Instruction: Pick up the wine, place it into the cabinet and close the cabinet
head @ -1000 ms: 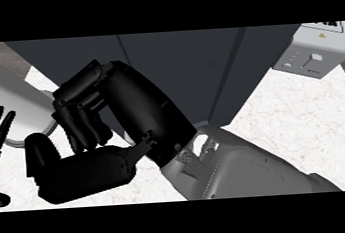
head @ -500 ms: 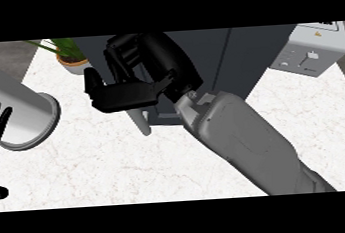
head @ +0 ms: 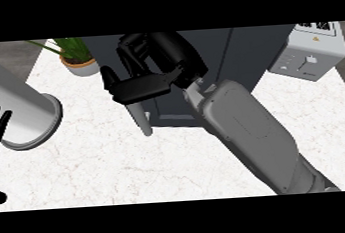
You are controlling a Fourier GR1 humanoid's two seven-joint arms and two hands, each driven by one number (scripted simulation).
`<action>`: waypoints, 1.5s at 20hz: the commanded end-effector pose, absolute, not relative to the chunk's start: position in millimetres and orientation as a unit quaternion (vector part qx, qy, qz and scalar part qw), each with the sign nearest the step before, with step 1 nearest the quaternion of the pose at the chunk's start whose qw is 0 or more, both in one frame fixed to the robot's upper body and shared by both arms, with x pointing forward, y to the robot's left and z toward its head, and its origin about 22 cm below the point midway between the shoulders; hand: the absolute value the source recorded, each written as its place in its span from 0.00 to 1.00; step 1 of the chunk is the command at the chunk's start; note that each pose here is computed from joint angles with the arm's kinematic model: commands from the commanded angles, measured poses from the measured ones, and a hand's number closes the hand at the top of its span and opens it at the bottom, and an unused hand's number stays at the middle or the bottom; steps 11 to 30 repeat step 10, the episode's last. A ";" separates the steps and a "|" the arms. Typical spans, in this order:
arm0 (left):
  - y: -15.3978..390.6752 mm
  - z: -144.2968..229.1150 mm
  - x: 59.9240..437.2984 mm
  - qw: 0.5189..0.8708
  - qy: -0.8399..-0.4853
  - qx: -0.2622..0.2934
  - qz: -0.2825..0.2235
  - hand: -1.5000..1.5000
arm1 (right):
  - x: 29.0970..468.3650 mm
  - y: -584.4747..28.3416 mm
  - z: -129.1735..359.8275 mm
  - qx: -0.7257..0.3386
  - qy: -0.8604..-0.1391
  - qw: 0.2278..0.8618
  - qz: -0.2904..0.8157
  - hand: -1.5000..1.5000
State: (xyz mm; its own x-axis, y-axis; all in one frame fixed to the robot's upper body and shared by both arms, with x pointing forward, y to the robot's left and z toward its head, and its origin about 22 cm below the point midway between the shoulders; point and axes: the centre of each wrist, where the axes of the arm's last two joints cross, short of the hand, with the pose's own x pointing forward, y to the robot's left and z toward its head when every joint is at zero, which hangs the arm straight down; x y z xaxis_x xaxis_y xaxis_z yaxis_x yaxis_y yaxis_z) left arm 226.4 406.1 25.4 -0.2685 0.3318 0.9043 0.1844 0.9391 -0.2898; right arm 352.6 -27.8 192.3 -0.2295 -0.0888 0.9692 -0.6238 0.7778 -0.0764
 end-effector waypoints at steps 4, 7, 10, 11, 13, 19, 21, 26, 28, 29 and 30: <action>406.7 37.9 230.9 0.574 -0.800 -0.168 0.049 0.00 | 396.2 -71.2 180.2 0.156 -0.754 0.607 0.198 1.00; 405.6 34.6 224.9 0.583 -0.791 -0.180 0.049 0.00 | 395.3 -84.9 171.8 0.158 -0.754 0.602 0.209 1.00; 397.6 40.0 236.7 0.577 -0.795 -0.182 0.042 0.00 | 403.4 -86.7 168.2 0.147 -0.754 0.606 0.205 1.00; 397.6 40.0 236.7 0.577 -0.795 -0.182 0.042 0.00 | 403.4 -86.7 168.2 0.147 -0.754 0.606 0.205 1.00; 397.6 40.0 236.7 0.577 -0.795 -0.182 0.042 0.00 | 403.4 -86.7 168.2 0.147 -0.754 0.606 0.205 1.00; 397.6 40.0 236.7 0.577 -0.795 -0.182 0.042 0.00 | 403.4 -86.7 168.2 0.147 -0.754 0.606 0.205 1.00; 397.6 40.0 236.7 0.577 -0.795 -0.182 0.042 0.00 | 403.4 -86.7 168.2 0.147 -0.754 0.606 0.205 1.00; 397.6 40.0 236.7 0.577 -0.795 -0.182 0.042 0.00 | 403.4 -86.7 168.2 0.147 -0.754 0.606 0.205 1.00; 397.6 40.0 236.7 0.577 -0.795 -0.182 0.042 0.00 | 403.4 -86.7 168.2 0.147 -0.754 0.606 0.205 1.00; 397.6 40.0 236.7 0.577 -0.795 -0.182 0.042 0.00 | 403.4 -86.7 168.2 0.147 -0.754 0.606 0.205 1.00; 397.6 40.0 236.7 0.577 -0.795 -0.182 0.042 0.00 | 403.4 -86.7 168.2 0.147 -0.754 0.606 0.205 1.00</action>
